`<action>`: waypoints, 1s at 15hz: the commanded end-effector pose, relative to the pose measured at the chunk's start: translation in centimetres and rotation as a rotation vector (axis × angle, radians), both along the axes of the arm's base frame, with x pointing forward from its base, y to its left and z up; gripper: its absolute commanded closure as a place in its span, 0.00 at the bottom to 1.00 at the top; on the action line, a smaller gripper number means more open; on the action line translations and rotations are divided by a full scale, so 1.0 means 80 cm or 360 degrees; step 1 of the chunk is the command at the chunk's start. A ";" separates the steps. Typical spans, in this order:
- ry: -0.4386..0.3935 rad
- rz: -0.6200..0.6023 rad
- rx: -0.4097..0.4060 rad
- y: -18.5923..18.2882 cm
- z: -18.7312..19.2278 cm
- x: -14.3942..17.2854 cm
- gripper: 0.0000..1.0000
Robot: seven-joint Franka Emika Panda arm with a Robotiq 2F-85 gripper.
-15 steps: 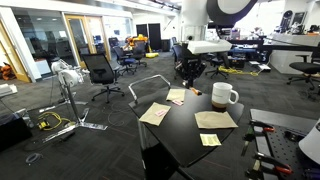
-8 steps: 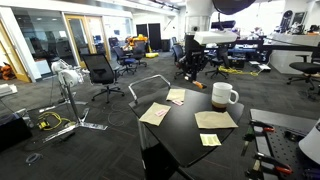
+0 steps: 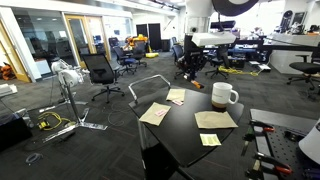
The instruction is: Pick the marker and put it in the cup
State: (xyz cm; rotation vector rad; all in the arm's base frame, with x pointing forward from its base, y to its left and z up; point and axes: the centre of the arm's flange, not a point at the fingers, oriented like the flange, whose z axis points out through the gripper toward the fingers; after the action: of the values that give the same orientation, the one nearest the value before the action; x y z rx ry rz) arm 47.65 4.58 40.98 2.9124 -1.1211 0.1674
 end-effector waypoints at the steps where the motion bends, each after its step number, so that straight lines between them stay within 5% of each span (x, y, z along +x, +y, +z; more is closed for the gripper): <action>1: -0.0176 -0.0205 -0.0131 -0.003 0.002 0.003 0.97; 15: -0.0740 -0.0986 -0.0810 -0.024 0.004 0.020 0.97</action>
State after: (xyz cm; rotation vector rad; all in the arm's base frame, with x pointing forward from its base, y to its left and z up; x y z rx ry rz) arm 48.72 2.12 41.69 2.1898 -1.6166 0.9098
